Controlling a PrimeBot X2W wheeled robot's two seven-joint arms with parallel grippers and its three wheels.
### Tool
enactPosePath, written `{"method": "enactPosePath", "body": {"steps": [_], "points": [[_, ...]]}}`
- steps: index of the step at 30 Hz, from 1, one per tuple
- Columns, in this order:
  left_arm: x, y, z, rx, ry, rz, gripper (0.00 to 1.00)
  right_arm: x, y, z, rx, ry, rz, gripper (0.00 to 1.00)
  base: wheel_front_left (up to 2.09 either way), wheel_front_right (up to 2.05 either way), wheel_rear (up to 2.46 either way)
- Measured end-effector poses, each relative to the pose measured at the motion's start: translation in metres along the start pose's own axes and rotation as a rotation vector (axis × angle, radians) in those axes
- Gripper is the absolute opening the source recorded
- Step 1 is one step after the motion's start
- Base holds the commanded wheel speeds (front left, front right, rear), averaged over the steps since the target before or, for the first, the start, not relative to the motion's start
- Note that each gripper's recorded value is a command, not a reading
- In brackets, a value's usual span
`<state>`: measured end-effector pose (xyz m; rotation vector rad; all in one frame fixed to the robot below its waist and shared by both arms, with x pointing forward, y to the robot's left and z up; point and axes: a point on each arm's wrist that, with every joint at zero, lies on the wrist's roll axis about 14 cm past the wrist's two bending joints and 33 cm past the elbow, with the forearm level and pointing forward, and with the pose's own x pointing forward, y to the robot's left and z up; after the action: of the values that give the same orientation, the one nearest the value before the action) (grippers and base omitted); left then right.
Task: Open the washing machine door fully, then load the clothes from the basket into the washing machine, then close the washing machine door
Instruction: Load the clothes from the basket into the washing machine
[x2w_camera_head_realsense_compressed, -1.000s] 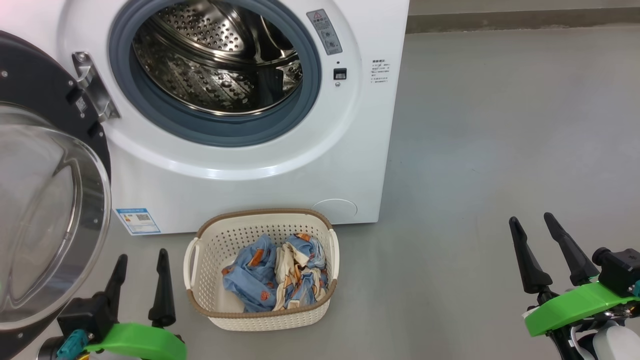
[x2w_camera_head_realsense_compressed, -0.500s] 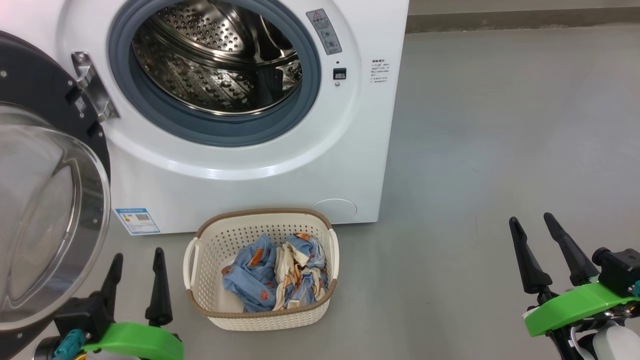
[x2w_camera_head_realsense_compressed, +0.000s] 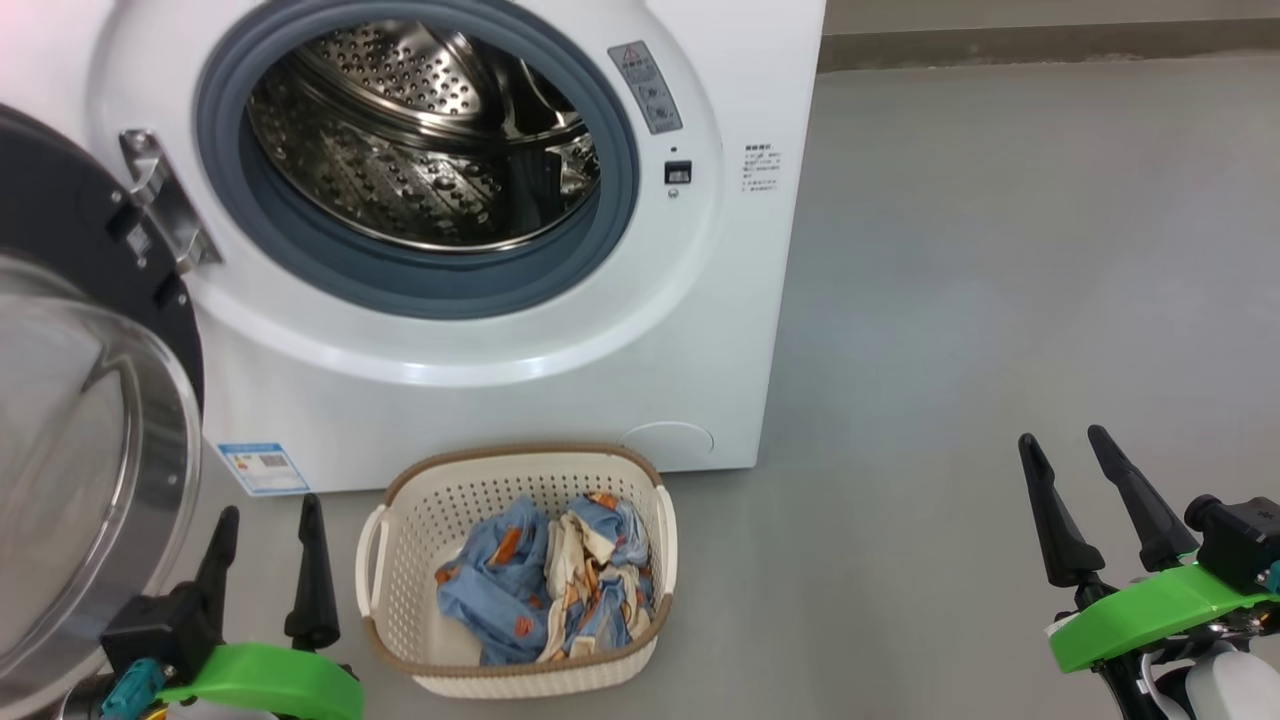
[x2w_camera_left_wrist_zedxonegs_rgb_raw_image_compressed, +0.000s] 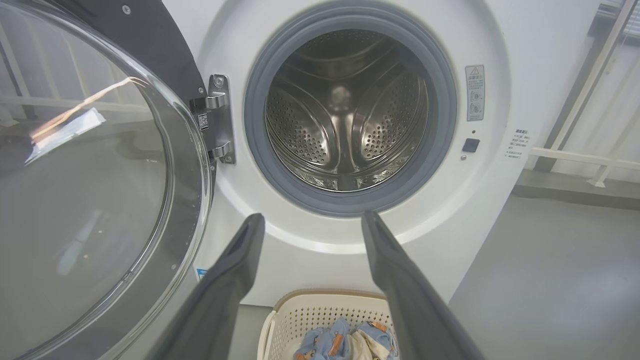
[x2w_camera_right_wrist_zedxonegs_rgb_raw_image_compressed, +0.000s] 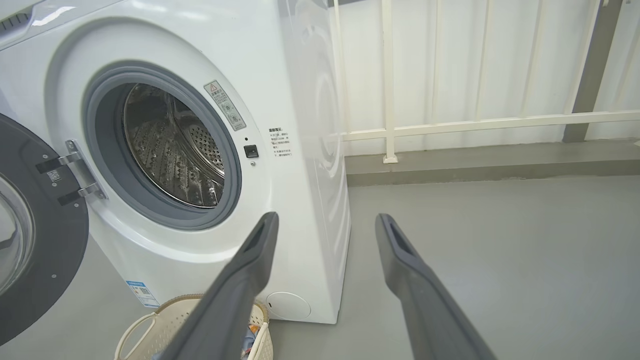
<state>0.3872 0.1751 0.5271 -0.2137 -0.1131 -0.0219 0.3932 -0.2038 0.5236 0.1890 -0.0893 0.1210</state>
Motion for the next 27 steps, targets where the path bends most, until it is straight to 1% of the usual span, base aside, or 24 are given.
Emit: {"method": "enactPosePath", "body": {"steps": [17, 22, 27], "points": [[-0.0009, -0.0005, -0.0004, -0.010, -0.002, 0.003, 1.00, 0.0010, 0.0013, 0.0001, 0.001, -0.001, 0.004, 1.00, 1.25, -1.25, 0.00], [-0.0011, -0.0009, -0.0013, -0.011, 0.001, -0.002, 1.00, 0.0010, 0.0014, -0.0004, 0.001, 0.001, 0.004, 1.00, 0.58, -0.58, 0.00], [-0.0009, -0.0010, -0.0016, -0.012, 0.002, -0.002, 1.00, 0.0008, 0.0010, -0.0011, 0.001, 0.003, 0.003, 1.00, 0.09, -0.09, 0.00]]}}
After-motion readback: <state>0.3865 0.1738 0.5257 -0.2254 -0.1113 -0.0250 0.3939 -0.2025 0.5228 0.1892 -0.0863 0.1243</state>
